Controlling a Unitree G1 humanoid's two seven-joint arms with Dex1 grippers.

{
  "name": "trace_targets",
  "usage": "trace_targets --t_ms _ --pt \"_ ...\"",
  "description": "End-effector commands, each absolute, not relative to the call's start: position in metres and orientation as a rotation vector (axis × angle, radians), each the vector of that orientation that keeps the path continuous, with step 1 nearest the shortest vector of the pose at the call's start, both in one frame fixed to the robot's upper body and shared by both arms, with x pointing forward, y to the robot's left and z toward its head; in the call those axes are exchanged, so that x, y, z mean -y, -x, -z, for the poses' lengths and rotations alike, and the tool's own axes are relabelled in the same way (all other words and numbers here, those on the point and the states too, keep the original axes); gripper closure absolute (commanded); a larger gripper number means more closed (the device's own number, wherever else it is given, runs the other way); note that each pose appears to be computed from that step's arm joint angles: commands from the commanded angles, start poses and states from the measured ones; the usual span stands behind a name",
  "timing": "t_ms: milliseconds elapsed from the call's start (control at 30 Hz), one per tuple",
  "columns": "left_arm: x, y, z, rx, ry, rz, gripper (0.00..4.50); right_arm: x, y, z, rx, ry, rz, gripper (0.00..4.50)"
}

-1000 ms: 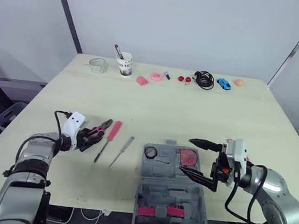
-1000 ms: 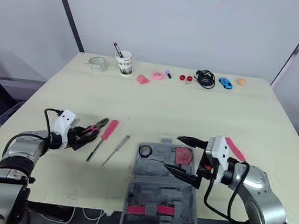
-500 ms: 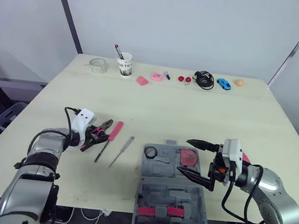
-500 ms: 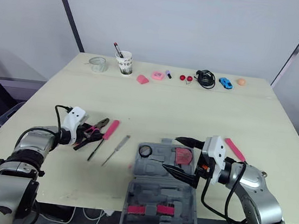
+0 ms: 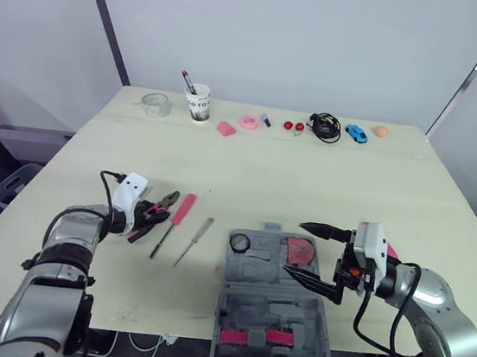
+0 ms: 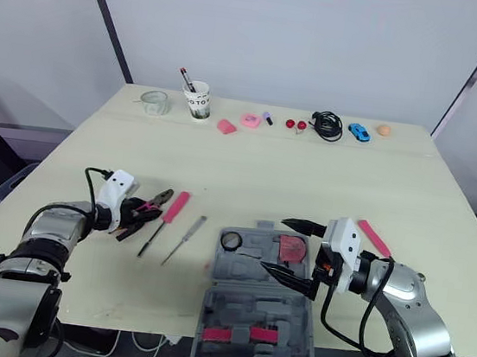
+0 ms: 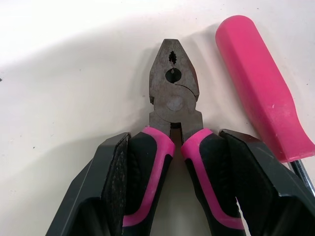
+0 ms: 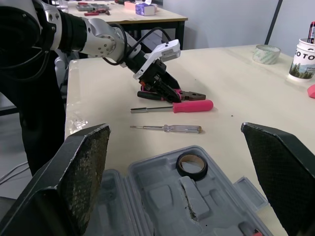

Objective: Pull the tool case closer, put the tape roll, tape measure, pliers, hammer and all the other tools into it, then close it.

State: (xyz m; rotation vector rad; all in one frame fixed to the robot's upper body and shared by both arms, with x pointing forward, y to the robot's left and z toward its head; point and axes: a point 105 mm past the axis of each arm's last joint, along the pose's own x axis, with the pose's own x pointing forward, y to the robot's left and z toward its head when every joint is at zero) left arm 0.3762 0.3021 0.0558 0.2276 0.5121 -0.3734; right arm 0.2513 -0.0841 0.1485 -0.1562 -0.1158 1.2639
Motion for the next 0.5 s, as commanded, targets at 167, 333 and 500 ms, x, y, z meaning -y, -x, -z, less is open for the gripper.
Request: trace_targets --t_ms 167,333,500 --pt "-0.283 -0.384 -0.107 -0.401 -0.355 0.563 2.1 0.078 -0.246 -0.168 0.16 0.147 -1.33 0.0" --pt "-0.247 -0.385 -0.152 -0.345 -0.489 0.797 2.1 0.075 -0.255 -0.173 0.125 0.19 -1.297 0.0" --pt "-0.191 -0.372 -0.17 -0.335 -0.552 1.082 2.1 0.069 -0.264 -0.179 0.096 0.234 -1.273 0.0"
